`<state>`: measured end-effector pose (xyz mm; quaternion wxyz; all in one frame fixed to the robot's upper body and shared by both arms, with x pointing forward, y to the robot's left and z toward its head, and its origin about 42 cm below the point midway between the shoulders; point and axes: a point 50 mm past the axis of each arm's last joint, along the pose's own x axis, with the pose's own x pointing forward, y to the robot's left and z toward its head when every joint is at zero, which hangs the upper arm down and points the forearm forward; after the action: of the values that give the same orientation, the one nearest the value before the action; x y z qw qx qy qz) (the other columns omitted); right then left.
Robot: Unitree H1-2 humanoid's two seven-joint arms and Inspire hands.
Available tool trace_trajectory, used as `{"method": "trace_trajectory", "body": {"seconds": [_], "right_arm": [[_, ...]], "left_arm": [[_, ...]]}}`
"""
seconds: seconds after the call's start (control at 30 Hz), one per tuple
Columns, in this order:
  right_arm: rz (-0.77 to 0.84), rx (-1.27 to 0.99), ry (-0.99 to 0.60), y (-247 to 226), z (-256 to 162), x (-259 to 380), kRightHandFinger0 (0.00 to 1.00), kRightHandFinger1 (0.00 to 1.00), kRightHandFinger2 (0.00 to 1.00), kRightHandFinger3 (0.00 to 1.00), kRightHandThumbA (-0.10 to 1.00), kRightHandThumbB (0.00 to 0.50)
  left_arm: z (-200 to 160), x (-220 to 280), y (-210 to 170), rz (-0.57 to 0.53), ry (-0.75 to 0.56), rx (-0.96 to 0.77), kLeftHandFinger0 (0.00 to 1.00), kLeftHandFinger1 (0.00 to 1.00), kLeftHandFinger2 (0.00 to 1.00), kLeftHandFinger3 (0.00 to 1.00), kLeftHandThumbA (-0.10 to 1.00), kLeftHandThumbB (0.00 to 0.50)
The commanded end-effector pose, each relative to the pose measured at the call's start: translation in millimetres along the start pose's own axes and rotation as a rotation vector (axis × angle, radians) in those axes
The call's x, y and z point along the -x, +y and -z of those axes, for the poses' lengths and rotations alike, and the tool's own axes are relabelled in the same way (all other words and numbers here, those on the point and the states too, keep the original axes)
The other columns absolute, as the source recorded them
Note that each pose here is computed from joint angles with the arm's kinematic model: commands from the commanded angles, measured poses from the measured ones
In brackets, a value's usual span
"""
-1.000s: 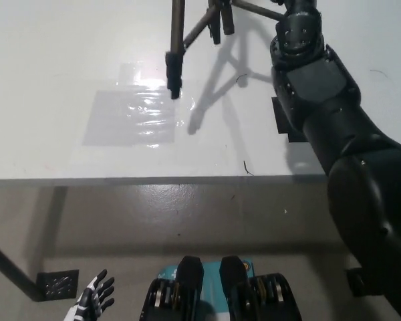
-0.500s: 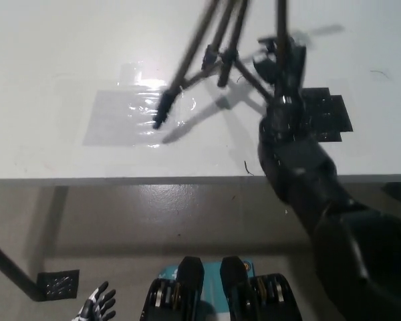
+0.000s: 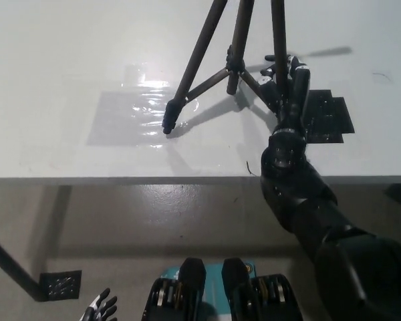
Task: A tripod lies near the right hand side of the table and the robot grab a leg of the tripod using its right hand and put it up right.
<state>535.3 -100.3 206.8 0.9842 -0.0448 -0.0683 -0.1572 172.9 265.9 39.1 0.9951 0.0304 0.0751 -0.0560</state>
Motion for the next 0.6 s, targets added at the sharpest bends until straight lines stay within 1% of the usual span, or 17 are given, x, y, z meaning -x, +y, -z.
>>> {"method": "trace_trajectory", "body": {"seconds": [0.0,0.03,0.07,0.1,0.13,0.17,0.2,0.23,0.27,0.3,0.33,0.37,0.43,0.5,0.57], "right_arm": [[-0.027,-0.004,-0.004,5.3,7.5,8.8,0.00,0.04,0.40,0.52,-0.10,0.105],[-0.030,-0.002,-0.010,5.4,7.1,8.7,0.00,0.04,0.40,0.52,-0.10,0.105],[-0.061,-0.016,-0.017,5.7,5.9,7.6,0.03,0.13,0.48,0.55,0.07,0.140],[-0.089,-0.006,-0.025,6.2,4.3,6.1,0.20,0.35,0.72,0.77,0.18,0.215],[-0.155,0.028,-0.042,7.7,1.6,3.6,0.57,0.74,1.00,1.00,0.46,0.344],[-0.233,0.028,-0.054,9.6,-0.9,1.8,0.92,1.00,1.00,1.00,0.57,0.365],[-0.298,0.004,-0.053,10.8,-2.4,0.6,1.00,1.00,1.00,1.00,0.68,0.427],[-0.375,-0.030,-0.050,11.8,-4.4,-1.1,1.00,1.00,1.00,1.00,0.76,0.475],[-0.415,-0.036,-0.058,12.0,-7.8,-3.2,1.00,1.00,1.00,1.00,0.84,0.479],[-0.441,-0.033,-0.071,12.1,-11.4,-5.2,1.00,1.00,1.00,1.00,0.85,0.486],[-0.453,-0.032,-0.089,12.1,-16.9,-7.9,1.00,1.00,1.00,1.00,0.90,0.499],[-0.472,-0.050,-0.102,11.9,-25.2,-12.2,1.00,1.00,1.00,1.00,0.92,0.500],[-0.498,-0.098,-0.127,11.0,-37.2,-17.5,1.00,1.00,1.00,1.00,0.93,0.500],[-0.507,-0.119,-0.184,9.3,-53.4,-22.9,1.00,1.00,1.00,1.00,0.98,0.500],[-0.511,-0.127,-0.202,8.3,-61.7,-25.0,1.00,1.00,1.00,1.00,1.00,0.500]], "left_arm": [[-6.9,1.4,2.1,0.017,-0.041,-0.026,1.00,1.00,1.00,1.00,1.00,0.254],[-7.1,1.5,2.0,0.017,-0.040,-0.029,1.00,1.00,1.00,1.00,1.00,0.254],[-7.2,1.5,2.3,0.023,-0.039,-0.037,1.00,1.00,1.00,1.00,1.00,0.254],[-7.5,1.3,2.2,0.021,-0.038,-0.036,1.00,1.00,1.00,1.00,1.00,0.262],[-7.7,1.1,2.1,0.021,-0.039,-0.030,1.00,1.00,1.00,1.00,1.00,0.271],[-7.6,0.9,2.0,0.018,-0.038,-0.025,1.00,1.00,1.00,1.00,1.00,0.273],[-7.3,0.8,2.1,0.017,-0.038,-0.021,1.00,1.00,1.00,1.00,1.00,0.269],[-7.0,0.9,2.3,0.018,-0.042,-0.019,1.00,1.00,1.00,1.00,1.00,0.248],[-6.7,1.2,2.6,0.016,-0.047,-0.020,1.00,1.00,1.00,1.00,1.00,0.249],[-6.6,0.5,3.0,0.015,-0.045,-0.024,1.00,1.00,1.00,1.00,1.00,0.250],[-7.3,0.1,3.3,0.015,-0.046,-0.025,1.00,1.00,1.00,1.00,1.00,0.252],[-7.7,0.2,3.2,0.016,-0.048,-0.025,1.00,1.00,1.00,1.00,1.00,0.247],[-7.9,-0.1,3.2,0.015,-0.044,-0.023,1.00,1.00,1.00,1.00,1.00,0.255],[-7.4,-0.5,3.0,0.013,-0.047,-0.028,1.00,1.00,1.00,1.00,1.00,0.258],[-7.4,-0.5,3.0,0.011,-0.048,-0.028,1.00,1.00,1.00,1.00,1.00,0.259]]}}
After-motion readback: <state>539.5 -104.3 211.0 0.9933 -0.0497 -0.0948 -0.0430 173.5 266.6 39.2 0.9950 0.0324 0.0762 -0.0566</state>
